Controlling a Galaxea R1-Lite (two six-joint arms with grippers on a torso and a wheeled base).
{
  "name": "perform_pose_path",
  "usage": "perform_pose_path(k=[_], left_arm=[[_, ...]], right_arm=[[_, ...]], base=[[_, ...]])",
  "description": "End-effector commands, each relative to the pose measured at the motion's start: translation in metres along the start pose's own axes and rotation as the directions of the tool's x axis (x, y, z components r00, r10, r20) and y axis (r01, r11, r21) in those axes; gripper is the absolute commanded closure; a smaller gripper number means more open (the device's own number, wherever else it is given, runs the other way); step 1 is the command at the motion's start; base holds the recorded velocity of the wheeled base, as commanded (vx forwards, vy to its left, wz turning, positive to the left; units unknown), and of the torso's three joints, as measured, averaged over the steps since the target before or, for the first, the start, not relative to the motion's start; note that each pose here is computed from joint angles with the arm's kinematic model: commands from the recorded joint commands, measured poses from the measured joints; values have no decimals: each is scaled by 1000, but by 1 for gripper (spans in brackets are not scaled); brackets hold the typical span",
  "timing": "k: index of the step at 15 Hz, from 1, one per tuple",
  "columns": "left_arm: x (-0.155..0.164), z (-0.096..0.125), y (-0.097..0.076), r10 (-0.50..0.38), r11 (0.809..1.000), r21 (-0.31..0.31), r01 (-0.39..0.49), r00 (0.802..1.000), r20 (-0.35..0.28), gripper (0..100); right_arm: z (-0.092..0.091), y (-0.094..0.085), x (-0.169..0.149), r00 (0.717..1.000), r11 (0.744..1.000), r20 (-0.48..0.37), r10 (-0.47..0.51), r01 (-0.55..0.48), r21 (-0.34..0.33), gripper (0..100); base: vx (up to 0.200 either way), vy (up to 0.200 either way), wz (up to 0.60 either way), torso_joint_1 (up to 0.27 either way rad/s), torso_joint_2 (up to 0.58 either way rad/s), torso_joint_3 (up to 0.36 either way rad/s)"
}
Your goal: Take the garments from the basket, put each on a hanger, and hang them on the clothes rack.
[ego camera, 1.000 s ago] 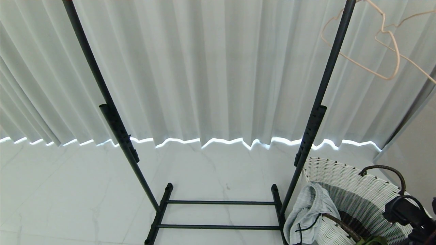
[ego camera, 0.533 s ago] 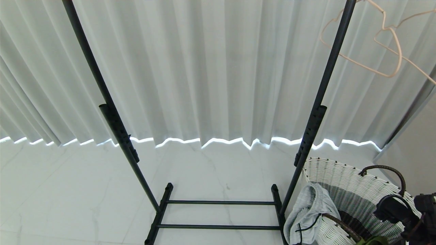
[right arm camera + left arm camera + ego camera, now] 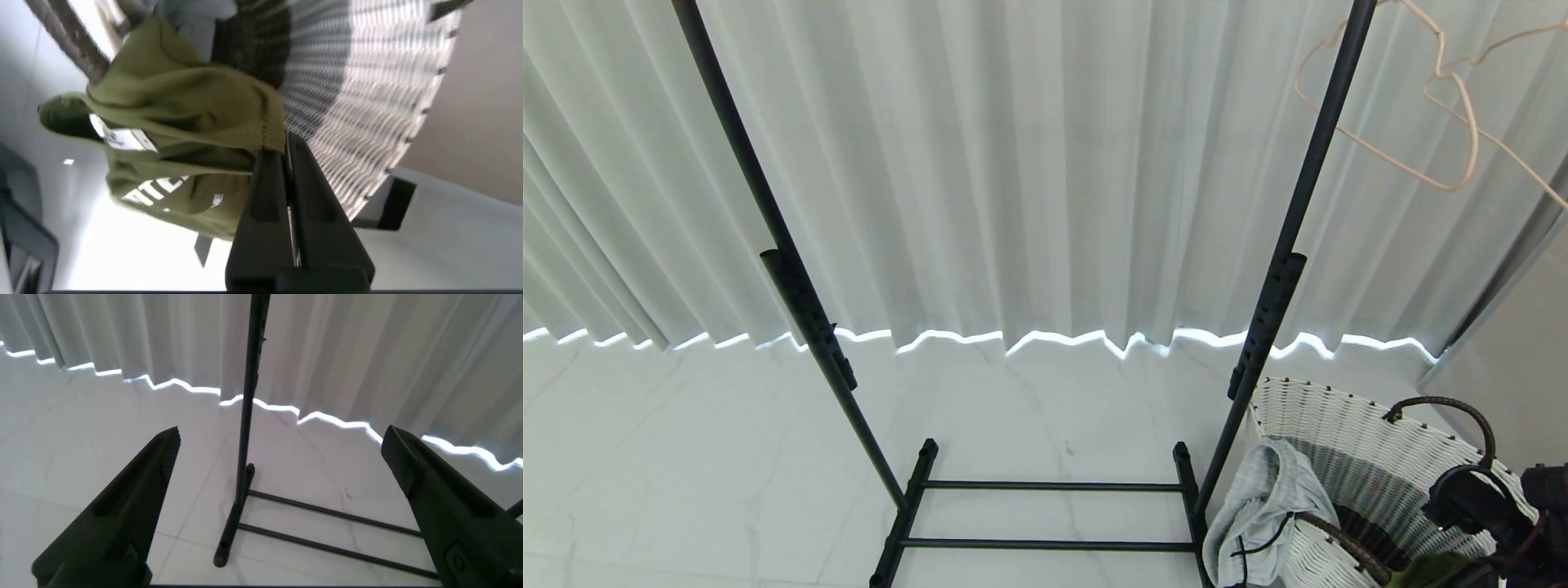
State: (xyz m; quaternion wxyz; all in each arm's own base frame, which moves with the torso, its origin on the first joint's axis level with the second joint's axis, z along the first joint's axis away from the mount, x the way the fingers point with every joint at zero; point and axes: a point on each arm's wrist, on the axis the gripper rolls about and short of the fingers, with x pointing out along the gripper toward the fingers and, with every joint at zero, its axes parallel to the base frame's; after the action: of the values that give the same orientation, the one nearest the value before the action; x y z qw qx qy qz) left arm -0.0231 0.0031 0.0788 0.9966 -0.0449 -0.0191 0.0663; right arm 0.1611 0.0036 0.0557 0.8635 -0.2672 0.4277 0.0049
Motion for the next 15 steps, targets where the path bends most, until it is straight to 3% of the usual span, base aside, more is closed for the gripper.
perform_pose_path(k=[1,3,6,11,12,15], left_arm=[[0,0,0,1,1000,-1,-1,1000,0,0],[0,0,0,1,1000,-1,-1,1000,1,0],[0,0,0,1,1000,0,-1,1000,1,0],[0,0,0,1,1000,0,-1,1000,0,0],[0,0,0,1,1000,0,-1,1000,0,0],[0,0,0,1,1000,-3,-1,1000,0,0]], right_arm=[[7,-9,-17,994,998,93,-57,55,16,100],[16,-22,-42,983,991,136,-128,123,44,100],[36,-49,-103,959,984,222,-176,162,81,100],[43,-83,-208,895,967,370,-250,209,149,100],[44,-85,-216,885,967,393,-251,209,147,100],[57,-96,-252,811,959,528,-251,282,23,100]], base=[[0,0,0,0,0,0],[0,0,0,0,0,0],[0,0,0,0,0,0],[0,0,0,0,0,0],[0,0,0,0,0,0],[0,0,0,0,0,0]])
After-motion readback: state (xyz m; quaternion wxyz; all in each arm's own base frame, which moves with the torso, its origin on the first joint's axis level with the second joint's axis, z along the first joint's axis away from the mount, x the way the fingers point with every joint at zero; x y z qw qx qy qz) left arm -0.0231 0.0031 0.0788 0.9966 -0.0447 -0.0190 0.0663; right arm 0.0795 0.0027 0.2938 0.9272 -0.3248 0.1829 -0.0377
